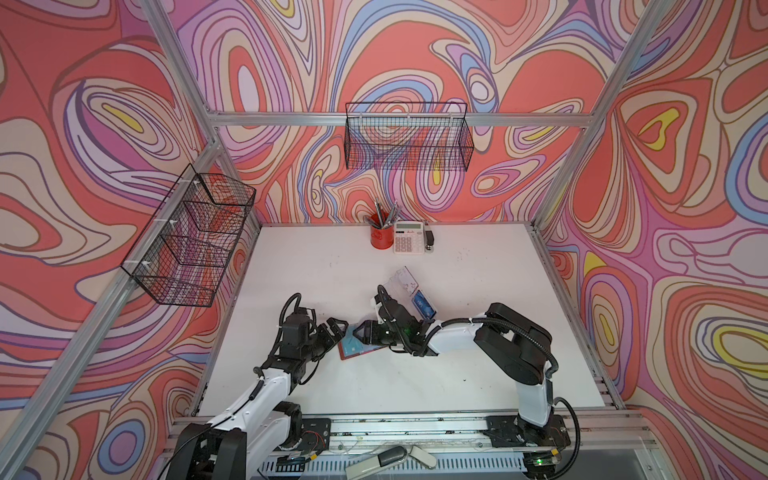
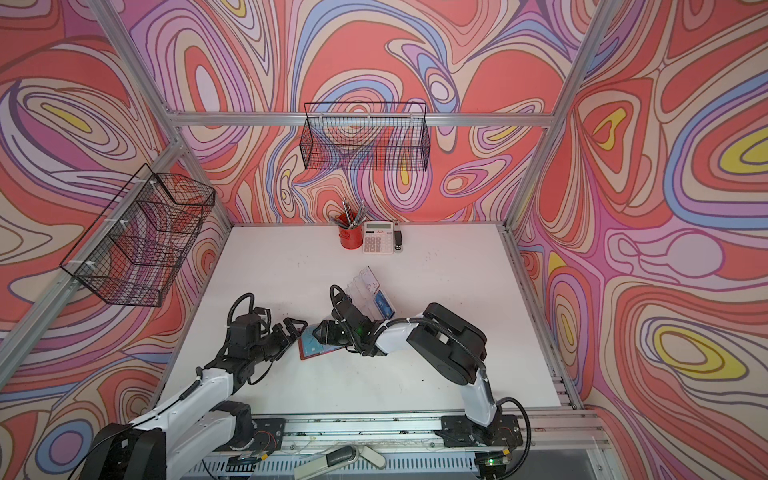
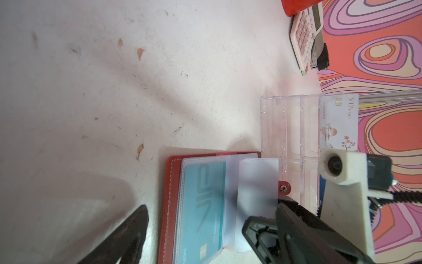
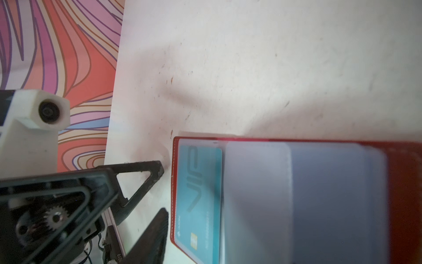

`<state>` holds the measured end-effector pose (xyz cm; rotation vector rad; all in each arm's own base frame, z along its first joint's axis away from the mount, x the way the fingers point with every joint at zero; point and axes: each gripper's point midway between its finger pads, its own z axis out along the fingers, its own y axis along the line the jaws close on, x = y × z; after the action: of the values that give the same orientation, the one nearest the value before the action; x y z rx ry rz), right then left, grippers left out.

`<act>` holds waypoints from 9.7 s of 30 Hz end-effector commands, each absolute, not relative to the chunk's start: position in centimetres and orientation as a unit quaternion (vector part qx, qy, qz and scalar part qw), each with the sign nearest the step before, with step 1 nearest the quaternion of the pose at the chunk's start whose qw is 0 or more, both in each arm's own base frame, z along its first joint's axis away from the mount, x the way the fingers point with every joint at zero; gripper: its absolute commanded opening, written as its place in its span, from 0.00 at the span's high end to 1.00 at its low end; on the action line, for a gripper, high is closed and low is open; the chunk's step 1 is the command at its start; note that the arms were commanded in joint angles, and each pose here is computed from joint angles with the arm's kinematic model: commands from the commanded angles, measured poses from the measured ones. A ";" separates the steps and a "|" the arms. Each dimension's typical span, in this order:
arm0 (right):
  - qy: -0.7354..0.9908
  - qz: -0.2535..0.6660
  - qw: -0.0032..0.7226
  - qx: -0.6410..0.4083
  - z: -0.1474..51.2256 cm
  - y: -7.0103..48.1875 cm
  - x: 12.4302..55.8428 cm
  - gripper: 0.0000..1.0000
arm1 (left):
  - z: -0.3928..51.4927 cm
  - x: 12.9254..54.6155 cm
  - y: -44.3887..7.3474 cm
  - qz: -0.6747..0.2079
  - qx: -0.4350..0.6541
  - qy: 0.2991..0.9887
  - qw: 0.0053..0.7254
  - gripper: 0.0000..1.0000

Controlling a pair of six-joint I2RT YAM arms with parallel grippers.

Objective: Put the credit cards into the card holder

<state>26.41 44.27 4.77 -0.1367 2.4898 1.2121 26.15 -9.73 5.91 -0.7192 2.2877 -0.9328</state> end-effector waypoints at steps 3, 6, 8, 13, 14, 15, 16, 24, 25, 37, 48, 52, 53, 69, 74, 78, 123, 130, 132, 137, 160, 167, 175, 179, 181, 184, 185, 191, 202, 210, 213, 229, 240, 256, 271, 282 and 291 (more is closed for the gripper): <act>0.868 0.462 0.170 -0.062 6.4 46.2 24.6 0.47 | 6.0 26.1 -9.0 -0.335 -0.279 0.853 0.288 0.11; 0.866 0.464 0.170 -0.076 6.8 47.1 23.9 0.47 | 5.9 26.0 -8.9 -0.330 -0.281 0.854 0.288 0.11; 0.869 0.455 0.177 -0.086 7.1 47.5 23.5 0.47 | 6.0 26.0 -8.9 -0.331 -0.281 0.853 0.290 0.11; 0.877 0.427 0.200 -0.091 7.3 47.2 23.7 0.46 | 6.1 25.8 -8.5 -0.323 -0.285 0.853 0.295 0.11; 0.877 0.427 0.200 -0.093 7.1 47.3 23.7 0.46 | 6.1 25.8 -8.5 -0.324 -0.285 0.852 0.295 0.11; 0.878 0.426 0.199 -0.094 6.9 47.4 23.5 0.46 | 6.2 25.8 -8.5 -0.326 -0.285 0.852 0.296 0.11; 0.880 0.423 0.197 -0.095 6.5 47.4 23.4 0.46 | 6.3 25.8 -8.5 -0.326 -0.285 0.851 0.298 0.11; 0.893 0.399 0.186 -0.089 3.8 47.3 23.6 0.46 | 6.2 25.7 -8.2 -0.316 -0.294 0.853 0.294 0.11; 0.893 0.398 0.186 -0.091 3.9 47.2 23.5 0.46 | 6.1 25.6 -8.2 -0.314 -0.294 0.854 0.292 0.11; 0.885 0.318 0.311 -0.137 18.5 41.5 27.7 0.47 | 6.7 25.5 -7.8 -0.306 -0.292 0.855 0.300 0.15; 0.870 0.190 0.454 0.037 24.4 16.9 38.0 0.34 | 7.8 25.9 -8.7 -0.344 -0.265 0.839 0.328 0.08; 0.868 0.200 0.437 0.120 21.6 10.1 38.7 0.32 | 8.0 26.0 -8.9 -0.348 -0.261 0.837 0.332 0.08; 0.867 0.212 0.431 0.130 20.9 9.6 38.6 0.32 | 7.9 26.0 -8.9 -0.349 -0.260 0.837 0.331 0.08; 0.856 0.311 0.409 0.057 19.3 13.1 38.3 0.38 | 8.1 26.2 -9.1 -0.356 -0.256 0.835 0.333 0.07; 0.847 0.334 0.415 0.005 20.6 15.8 37.4 0.39 | 8.2 26.2 -9.3 -0.362 -0.255 0.833 0.332 0.07; 0.858 0.321 0.398 -0.048 20.0 19.3 35.9 0.43 | 8.1 26.2 -9.1 -0.356 -0.256 0.835 0.333 0.07; 0.884 0.304 0.312 -0.171 14.0 26.2 31.5 0.69 | 8.1 26.1 -9.1 -0.356 -0.258 0.834 0.333 0.07; 0.880 0.307 0.317 -0.178 14.5 26.4 31.2 0.70 | 8.1 26.1 -9.1 -0.357 -0.258 0.834 0.331 0.07; 0.879 0.308 0.317 -0.179 14.5 26.5 31.2 0.70 | 7.9 26.1 -9.0 -0.354 -0.259 0.836 0.331 0.07; 0.876 0.309 0.320 -0.186 14.9 26.7 30.9 0.72 | 8.1 26.1 -9.1 -0.357 -0.258 0.834 0.331 0.07; 0.898 0.257 0.307 -0.183 12.7 26.7 31.5 0.66 | 7.9 26.0 -9.2 -0.357 -0.259 0.836 0.326 0.07; 0.894 0.263 0.309 -0.191 13.1 27.2 31.2 0.68 | 7.8 26.0 -9.1 -0.355 -0.260 0.837 0.326 0.07; 0.886 0.273 0.320 -0.195 14.1 27.2 30.9 0.70 | 7.7 26.0 -9.1 -0.353 -0.261 0.838 0.324 0.07; 0.882 0.277 0.326 -0.196 14.6 27.2 30.7 0.70 | 7.6 26.1 -9.1 -0.352 -0.262 0.839 0.322 0.07; 0.882 0.277 0.327 -0.196 14.6 27.1 30.8 0.70 | 7.5 26.1 -9.0 -0.349 -0.263 0.840 0.322 0.07; 0.881 0.278 0.329 -0.197 14.8 27.2 30.7 0.71 | 7.6 26.1 -9.1 -0.352 -0.262 0.840 0.321 0.07; 0.880 0.279 0.328 -0.198 14.8 27.2 30.7 0.71 | 7.6 26.1 -9.1 -0.351 -0.262 0.840 0.321 0.07; 0.880 0.278 0.331 -0.197 15.0 27.1 30.7 0.72 | 7.5 26.1 -9.0 -0.348 -0.263 0.841 0.321 0.07; 0.913 0.204 0.298 -0.191 11.2 27.3 31.5 0.75 | 7.6 26.1 -9.0 -0.348 -0.263 0.841 0.321 0.07; 0.912 0.201 0.307 -0.185 12.5 27.9 32.0 0.78 | 7.5 26.1 -8.8 -0.341 -0.263 0.843 0.323 0.07; 0.910 0.212 0.305 -0.184 13.4 28.4 32.1 0.79 | 7.5 26.2 -8.7 -0.338 -0.263 0.844 0.323 0.07; 0.918 0.208 0.291 -0.168 14.2 28.5 32.4 0.81 | 7.7 26.1 -8.8 -0.341 -0.263 0.843 0.322 0.07; 0.936 0.123 0.310 -0.115 14.5 24.7 33.1 0.66 | 7.6 26.1 -8.8 -0.339 -0.263 0.844 0.323 0.07; 0.951 0.072 0.283 -0.107 11.1 24.1 34.1 0.91 | 7.7 26.2 -8.8 -0.340 -0.263 0.843 0.323 0.07; 0.943 0.157 0.276 -0.099 12.6 24.6 33.3 0.79 | 7.7 26.2 -8.9 -0.342 -0.262 0.843 0.322 0.07; 0.941 0.169 0.274 -0.099 13.3 24.9 33.1 0.80 | 7.5 26.2 -8.8 -0.339 -0.263 0.844 0.321 0.07; 0.953 0.152 0.248 -0.086 11.2 25.0 33.4 0.83 | 7.6 26.2 -8.9 -0.341 -0.263 0.844 0.321 0.07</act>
<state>33.24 24.88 11.72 -0.2534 2.5707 0.4253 25.88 -9.08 7.25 -0.6941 2.2197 -0.9092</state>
